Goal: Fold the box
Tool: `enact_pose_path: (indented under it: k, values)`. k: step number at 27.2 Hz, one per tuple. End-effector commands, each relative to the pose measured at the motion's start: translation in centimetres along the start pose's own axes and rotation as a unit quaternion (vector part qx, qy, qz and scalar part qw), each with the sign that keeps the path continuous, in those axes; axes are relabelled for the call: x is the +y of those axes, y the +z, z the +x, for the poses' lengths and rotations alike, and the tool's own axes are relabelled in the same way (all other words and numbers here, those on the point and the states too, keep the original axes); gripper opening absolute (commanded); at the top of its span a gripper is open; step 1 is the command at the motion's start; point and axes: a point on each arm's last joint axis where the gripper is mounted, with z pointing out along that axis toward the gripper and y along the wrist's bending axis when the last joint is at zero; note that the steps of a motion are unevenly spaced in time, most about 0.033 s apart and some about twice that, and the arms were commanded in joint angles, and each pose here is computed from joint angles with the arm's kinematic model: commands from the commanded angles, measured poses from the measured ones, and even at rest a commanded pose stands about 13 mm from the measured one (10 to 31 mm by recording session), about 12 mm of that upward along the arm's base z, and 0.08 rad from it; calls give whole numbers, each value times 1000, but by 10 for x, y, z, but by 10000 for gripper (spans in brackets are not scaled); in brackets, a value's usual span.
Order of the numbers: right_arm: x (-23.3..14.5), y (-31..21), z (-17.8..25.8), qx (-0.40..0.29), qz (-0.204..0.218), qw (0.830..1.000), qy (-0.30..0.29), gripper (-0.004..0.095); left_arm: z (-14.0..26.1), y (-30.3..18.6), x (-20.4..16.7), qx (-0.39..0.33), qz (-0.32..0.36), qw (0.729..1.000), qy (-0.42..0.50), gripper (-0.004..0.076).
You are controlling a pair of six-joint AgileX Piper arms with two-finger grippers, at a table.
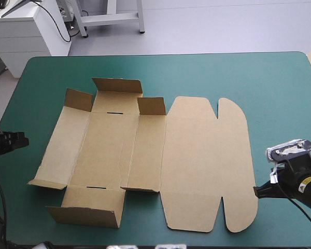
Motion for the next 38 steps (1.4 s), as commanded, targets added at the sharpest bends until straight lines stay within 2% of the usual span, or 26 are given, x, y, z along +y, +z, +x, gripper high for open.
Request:
enact_pose_path:
  k: [1,5,6,8,13,22,28,33,38]
  values:
    - [-3,-6,-10,-39,13,999,-6,-21,-9,-1,1,-20,19,1000,7,80]
    - [-3,-6,-10,-39,15,999,-7,-21,-8,12,11,-5,35,999,-10,312]
    - [-3,-6,-9,-38,15,999,-7,-21,-10,15,13,-15,46,999,-21,410]
    - [-3,-4,-8,-34,16,999,-9,-21,-12,21,12,-17,85,996,-24,512]
    - [-2,7,1,-13,12,1000,-10,-21,-10,42,18,12,114,992,-52,525]
    - [-1,8,2,-17,12,1000,-9,-21,-6,86,11,102,133,985,-29,525]
    - [-1,8,0,-28,13,1000,-5,-21,1,103,-4,187,105,977,-7,525]
    - [-1,8,-1,-35,9,999,-3,-21,7,107,-9,207,97,973,-31,525]
    - [-1,8,-2,-42,10,999,-4,-21,31,108,-12,243,95,965,-39,525]
